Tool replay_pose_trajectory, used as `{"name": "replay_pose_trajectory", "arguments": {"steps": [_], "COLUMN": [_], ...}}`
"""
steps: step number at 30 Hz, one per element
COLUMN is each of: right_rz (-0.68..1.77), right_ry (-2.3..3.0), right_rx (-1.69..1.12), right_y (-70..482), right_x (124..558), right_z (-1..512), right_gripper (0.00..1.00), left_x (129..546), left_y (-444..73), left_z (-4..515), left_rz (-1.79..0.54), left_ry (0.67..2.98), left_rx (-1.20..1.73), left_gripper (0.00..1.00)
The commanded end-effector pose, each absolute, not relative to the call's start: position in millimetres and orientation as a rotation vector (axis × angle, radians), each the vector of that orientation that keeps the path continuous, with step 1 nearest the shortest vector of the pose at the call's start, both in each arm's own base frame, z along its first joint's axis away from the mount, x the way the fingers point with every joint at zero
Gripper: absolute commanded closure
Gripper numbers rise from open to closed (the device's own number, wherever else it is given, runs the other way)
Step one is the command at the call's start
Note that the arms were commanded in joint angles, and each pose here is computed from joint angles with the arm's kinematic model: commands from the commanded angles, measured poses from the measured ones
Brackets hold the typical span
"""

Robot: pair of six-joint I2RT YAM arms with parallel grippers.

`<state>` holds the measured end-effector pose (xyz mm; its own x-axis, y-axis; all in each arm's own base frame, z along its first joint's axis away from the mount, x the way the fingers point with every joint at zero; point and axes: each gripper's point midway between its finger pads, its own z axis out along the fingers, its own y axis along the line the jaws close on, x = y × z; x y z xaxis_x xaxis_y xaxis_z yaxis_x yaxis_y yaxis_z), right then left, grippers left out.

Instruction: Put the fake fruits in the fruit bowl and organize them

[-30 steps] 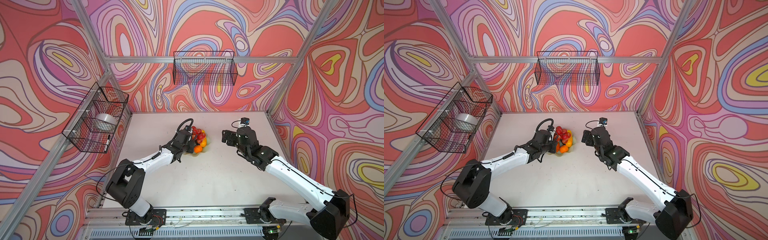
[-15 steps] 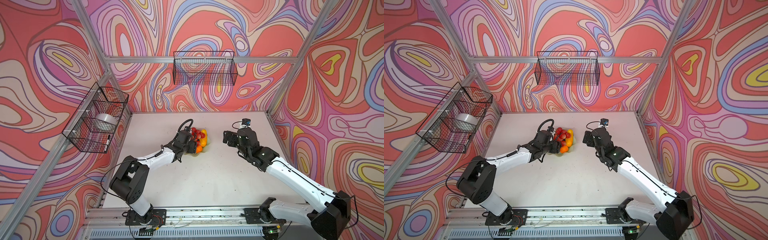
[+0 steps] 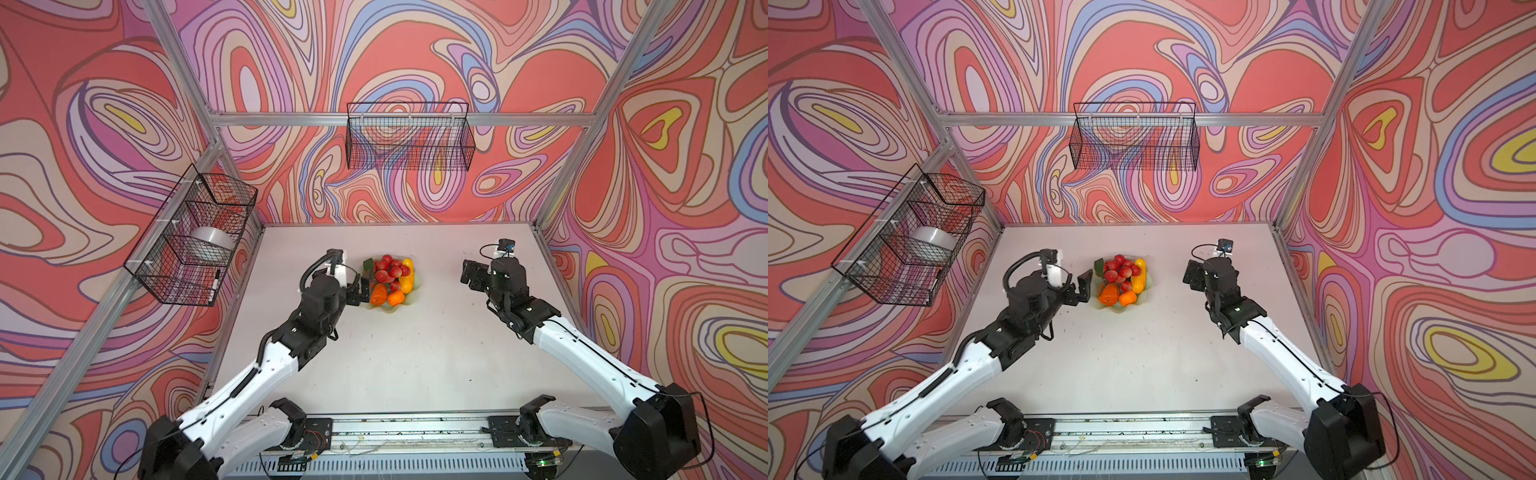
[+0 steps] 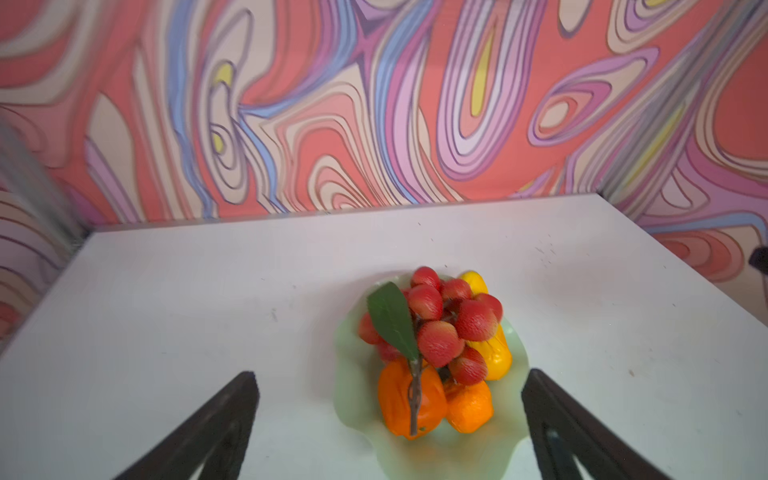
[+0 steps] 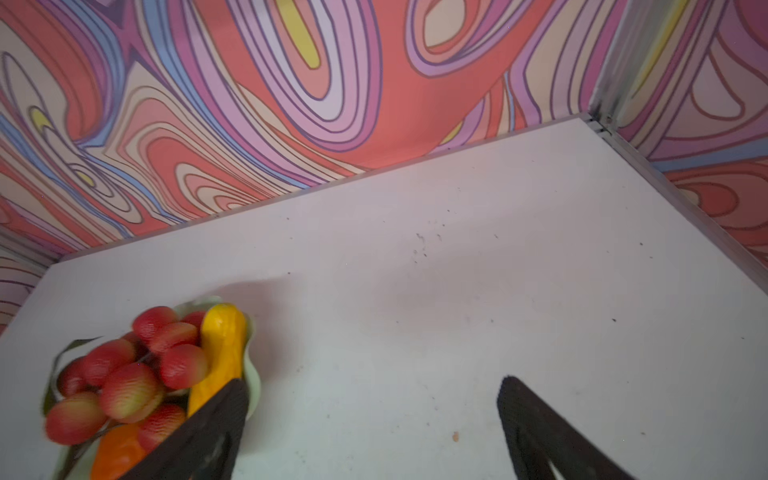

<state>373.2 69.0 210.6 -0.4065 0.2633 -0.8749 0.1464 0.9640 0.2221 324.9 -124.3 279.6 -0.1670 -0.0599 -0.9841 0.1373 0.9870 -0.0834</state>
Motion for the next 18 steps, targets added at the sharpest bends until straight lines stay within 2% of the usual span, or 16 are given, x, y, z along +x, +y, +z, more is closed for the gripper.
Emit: {"name": "replay_pose_trajectory", "arguments": {"steps": [1,3,6,11,15,18], "right_rz": [-0.027,-0.147,-0.25,-0.193,-0.184,-0.134], "right_ry": [1.909,1.848,1.797,1.757,1.715,1.713], "right_rx": [0.363,0.368,0.386,0.363,0.267,0.222], "right_y": [19,-6,-30,-43,-35,-28], "right_x": [371,365,358,366,387,400], "right_z": [202,191,177,151,139,123], "right_gripper": [0.02,0.02,0.02,0.02,0.02,0.02], "left_x": [321,322,325,329,345,360], "left_y": [-68,-42,-8,25,27,28], "left_z": [261,236,190,130,127,121], "left_rz": [0.179,0.289,0.318,0.27,0.177,0.189], "left_ry": [1.63,1.665,1.766,1.807,1.79,1.864], "left_rx": [-0.036,-0.081,-0.181,-0.257,-0.261,-0.223], "left_gripper": [0.0,0.0,0.0,0.0,0.0,0.0]}}
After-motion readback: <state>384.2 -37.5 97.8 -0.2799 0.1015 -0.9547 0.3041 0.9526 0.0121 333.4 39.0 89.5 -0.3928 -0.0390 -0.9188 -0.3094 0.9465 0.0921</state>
